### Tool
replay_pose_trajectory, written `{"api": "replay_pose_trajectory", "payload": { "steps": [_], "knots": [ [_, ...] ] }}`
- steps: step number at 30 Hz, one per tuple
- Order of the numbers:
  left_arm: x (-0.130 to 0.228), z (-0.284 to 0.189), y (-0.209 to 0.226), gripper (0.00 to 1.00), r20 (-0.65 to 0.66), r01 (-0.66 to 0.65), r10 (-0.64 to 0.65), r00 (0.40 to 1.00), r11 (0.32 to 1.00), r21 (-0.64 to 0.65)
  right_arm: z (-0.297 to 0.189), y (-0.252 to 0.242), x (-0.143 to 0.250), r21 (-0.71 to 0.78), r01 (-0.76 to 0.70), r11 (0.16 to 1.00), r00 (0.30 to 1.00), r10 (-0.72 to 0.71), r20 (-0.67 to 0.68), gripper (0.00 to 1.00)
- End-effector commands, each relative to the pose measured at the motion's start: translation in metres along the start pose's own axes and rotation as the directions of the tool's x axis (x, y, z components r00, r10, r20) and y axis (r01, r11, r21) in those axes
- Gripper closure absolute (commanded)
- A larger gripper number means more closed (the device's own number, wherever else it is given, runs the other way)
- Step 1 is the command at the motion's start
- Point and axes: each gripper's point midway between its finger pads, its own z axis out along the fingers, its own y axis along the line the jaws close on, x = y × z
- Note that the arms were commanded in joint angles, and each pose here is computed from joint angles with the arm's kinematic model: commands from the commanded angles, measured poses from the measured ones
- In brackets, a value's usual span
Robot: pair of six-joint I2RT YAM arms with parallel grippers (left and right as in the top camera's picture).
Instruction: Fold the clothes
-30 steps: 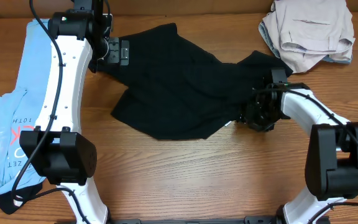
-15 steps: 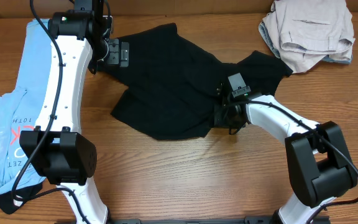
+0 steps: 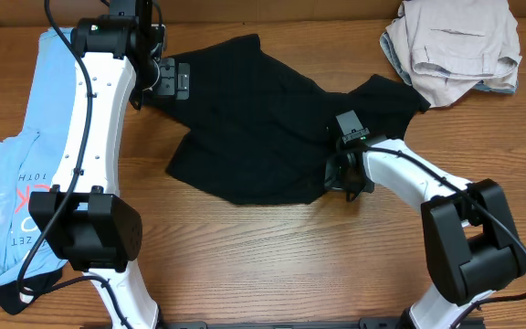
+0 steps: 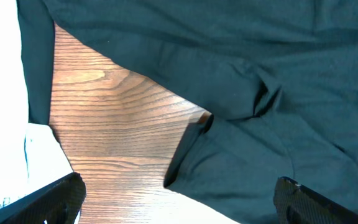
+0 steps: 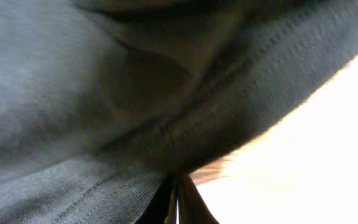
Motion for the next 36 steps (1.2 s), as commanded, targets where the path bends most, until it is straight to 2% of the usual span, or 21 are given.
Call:
{"api": "replay_pose_trajectory", "payload": {
  "steps": [1,10,18,21,24,28,34,36],
  "knots": [
    [0.004,-0.001,0.002,0.0,-0.006,-0.02,0.02,1.0,1.0,-0.009,0.006,-0.037,-0.001,0.093,-0.083,0.992,0.996,0.085,-0.018,0.96],
    [0.009,0.005,0.002,0.0,-0.025,-0.021,0.021,0.999,1.0,-0.011,0.005,-0.135,-0.002,0.129,-0.329,0.936,0.933,0.343,-0.106,0.96],
    [0.009,0.008,0.002,0.0,-0.03,-0.025,0.024,0.999,1.0,-0.011,-0.015,-0.172,-0.018,-0.108,-0.453,0.885,0.885,0.431,-0.179,0.96],
    [0.011,0.017,0.003,0.0,-0.058,-0.02,0.019,0.998,1.0,-0.013,-0.036,-0.167,-0.033,-0.212,-0.432,0.877,0.899,0.401,-0.174,0.96],
    [0.016,0.031,0.009,0.0,-0.094,0.057,-0.059,0.994,0.998,-0.026,-0.076,-0.153,-0.052,-0.332,-0.349,0.877,0.937,0.329,-0.115,0.96],
    [0.026,0.051,0.029,0.0,-0.145,0.211,-0.218,0.965,0.976,-0.062,-0.121,-0.133,-0.06,-0.377,-0.251,0.892,0.965,0.262,-0.023,0.81],
    [0.06,0.09,0.064,0.03,-0.223,0.391,-0.407,0.886,0.913,-0.113,-0.157,-0.081,-0.044,-0.367,-0.063,0.928,0.994,0.093,0.065,0.47],
    [0.07,0.108,0.069,0.07,-0.238,0.438,-0.446,0.863,0.894,-0.09,-0.156,-0.062,-0.036,-0.361,-0.008,0.933,0.998,0.031,0.057,0.45]
  ]
}}
